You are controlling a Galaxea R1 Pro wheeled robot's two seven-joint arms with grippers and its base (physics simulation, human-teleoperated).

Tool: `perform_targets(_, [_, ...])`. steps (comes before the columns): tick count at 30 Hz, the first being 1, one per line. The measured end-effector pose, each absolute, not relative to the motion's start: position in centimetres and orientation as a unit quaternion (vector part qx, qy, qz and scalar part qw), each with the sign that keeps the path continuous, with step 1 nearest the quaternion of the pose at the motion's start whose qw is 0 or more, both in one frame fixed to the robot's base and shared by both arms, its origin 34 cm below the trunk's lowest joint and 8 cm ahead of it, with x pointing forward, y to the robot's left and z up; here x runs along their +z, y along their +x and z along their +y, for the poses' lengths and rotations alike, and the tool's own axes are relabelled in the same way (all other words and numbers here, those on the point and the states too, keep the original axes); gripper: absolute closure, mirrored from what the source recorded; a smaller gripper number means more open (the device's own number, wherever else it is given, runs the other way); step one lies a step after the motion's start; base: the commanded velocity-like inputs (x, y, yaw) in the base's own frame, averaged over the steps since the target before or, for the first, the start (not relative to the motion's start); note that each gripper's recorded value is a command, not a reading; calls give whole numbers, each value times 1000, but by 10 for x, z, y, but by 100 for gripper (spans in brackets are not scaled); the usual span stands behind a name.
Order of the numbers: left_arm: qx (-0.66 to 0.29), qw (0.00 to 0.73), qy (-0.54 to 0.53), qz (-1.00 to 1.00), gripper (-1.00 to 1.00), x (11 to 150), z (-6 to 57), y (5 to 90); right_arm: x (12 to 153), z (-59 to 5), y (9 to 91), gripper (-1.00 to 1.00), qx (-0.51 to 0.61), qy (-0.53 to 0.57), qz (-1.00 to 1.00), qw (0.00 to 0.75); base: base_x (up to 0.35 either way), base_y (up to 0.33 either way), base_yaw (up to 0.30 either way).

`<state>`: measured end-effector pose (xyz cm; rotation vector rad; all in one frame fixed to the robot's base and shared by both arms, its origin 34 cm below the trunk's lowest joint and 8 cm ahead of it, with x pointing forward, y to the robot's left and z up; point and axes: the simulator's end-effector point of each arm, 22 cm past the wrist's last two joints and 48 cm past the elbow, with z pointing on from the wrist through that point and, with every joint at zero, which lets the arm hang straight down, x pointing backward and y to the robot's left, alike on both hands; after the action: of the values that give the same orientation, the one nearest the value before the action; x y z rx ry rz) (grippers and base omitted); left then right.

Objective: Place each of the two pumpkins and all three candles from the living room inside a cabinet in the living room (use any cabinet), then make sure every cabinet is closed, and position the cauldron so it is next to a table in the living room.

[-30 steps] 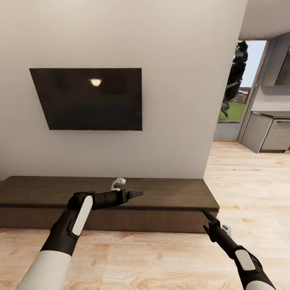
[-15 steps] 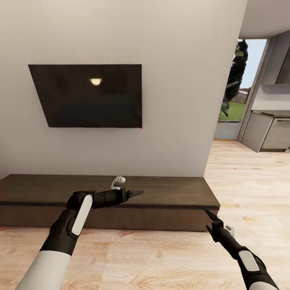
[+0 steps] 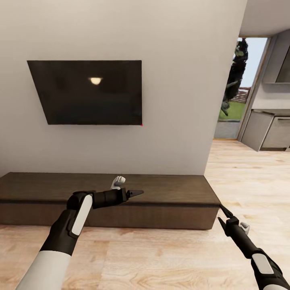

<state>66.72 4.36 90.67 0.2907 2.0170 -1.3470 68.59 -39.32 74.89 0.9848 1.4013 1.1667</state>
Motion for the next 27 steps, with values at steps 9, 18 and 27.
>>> perform_targets(9, [-520,342,112,774,-100,891,43,665,739,-401,682,-100,492,410,565,521,0,0,0])
perform_targets(18, [-525,342,111,771,-100,876,42,662,722,-399,680,-100,493,411,562,522,0,0,0])
perform_targets(27, [-528,343,111,769,-100,860,42,659,704,-399,678,-100,493,411,562,522,0,0,0])
